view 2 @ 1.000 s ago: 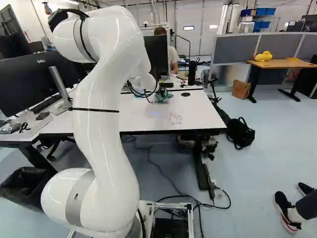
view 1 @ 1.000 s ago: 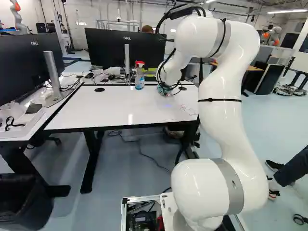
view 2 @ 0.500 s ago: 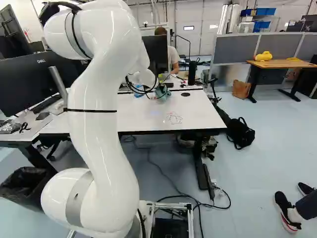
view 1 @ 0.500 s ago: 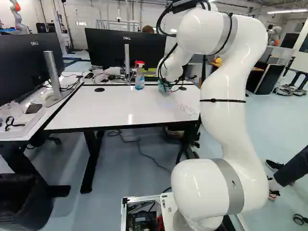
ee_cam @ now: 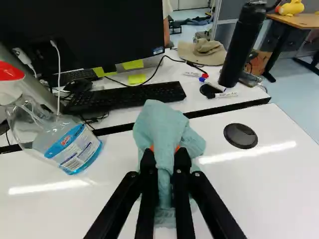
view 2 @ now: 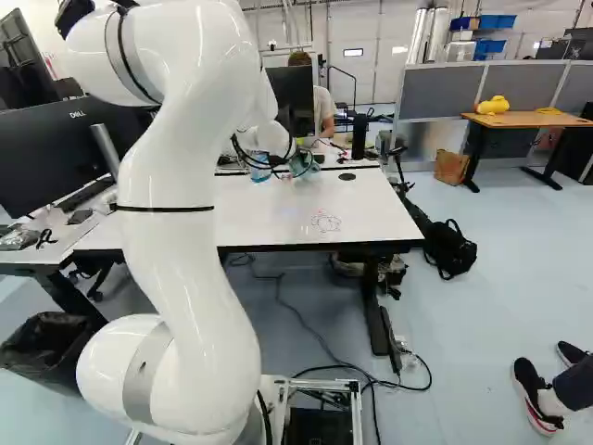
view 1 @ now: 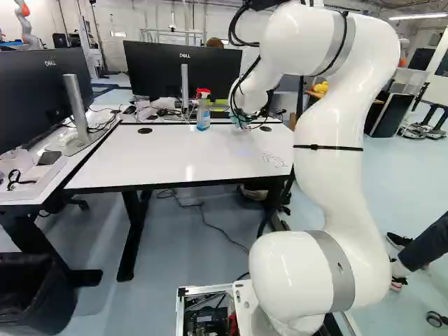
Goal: Clean the table with the green towel
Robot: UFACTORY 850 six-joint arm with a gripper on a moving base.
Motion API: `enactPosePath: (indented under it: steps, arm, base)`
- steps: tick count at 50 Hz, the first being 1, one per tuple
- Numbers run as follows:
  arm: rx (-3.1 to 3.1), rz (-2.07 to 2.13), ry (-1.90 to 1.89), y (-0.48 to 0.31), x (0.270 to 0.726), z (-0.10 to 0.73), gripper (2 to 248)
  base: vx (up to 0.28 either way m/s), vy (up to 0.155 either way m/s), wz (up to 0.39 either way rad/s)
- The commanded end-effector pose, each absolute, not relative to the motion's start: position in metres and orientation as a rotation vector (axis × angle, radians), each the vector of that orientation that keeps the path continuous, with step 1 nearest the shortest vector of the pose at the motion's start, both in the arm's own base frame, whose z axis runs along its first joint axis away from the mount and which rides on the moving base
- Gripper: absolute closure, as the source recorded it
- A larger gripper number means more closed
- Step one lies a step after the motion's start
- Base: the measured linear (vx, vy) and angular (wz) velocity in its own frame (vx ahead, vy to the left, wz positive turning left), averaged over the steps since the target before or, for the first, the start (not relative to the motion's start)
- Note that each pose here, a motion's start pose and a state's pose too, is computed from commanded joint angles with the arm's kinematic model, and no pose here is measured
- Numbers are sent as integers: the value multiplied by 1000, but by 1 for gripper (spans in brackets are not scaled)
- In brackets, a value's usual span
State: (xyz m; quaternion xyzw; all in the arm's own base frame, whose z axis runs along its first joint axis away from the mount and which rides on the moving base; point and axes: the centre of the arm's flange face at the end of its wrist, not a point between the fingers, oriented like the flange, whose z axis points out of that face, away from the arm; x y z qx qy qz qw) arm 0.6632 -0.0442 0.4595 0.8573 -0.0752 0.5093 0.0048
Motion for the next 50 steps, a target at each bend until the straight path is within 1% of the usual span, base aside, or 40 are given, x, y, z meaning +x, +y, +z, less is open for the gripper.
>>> enactPosePath:
  steps: [13,50]
  arm:
    - [2679,1605,-236,-44,651,471,213]
    - [2695,1552,-264,-51,579,477,213]
  base:
    - [0,0,0]
    - [0,0,0]
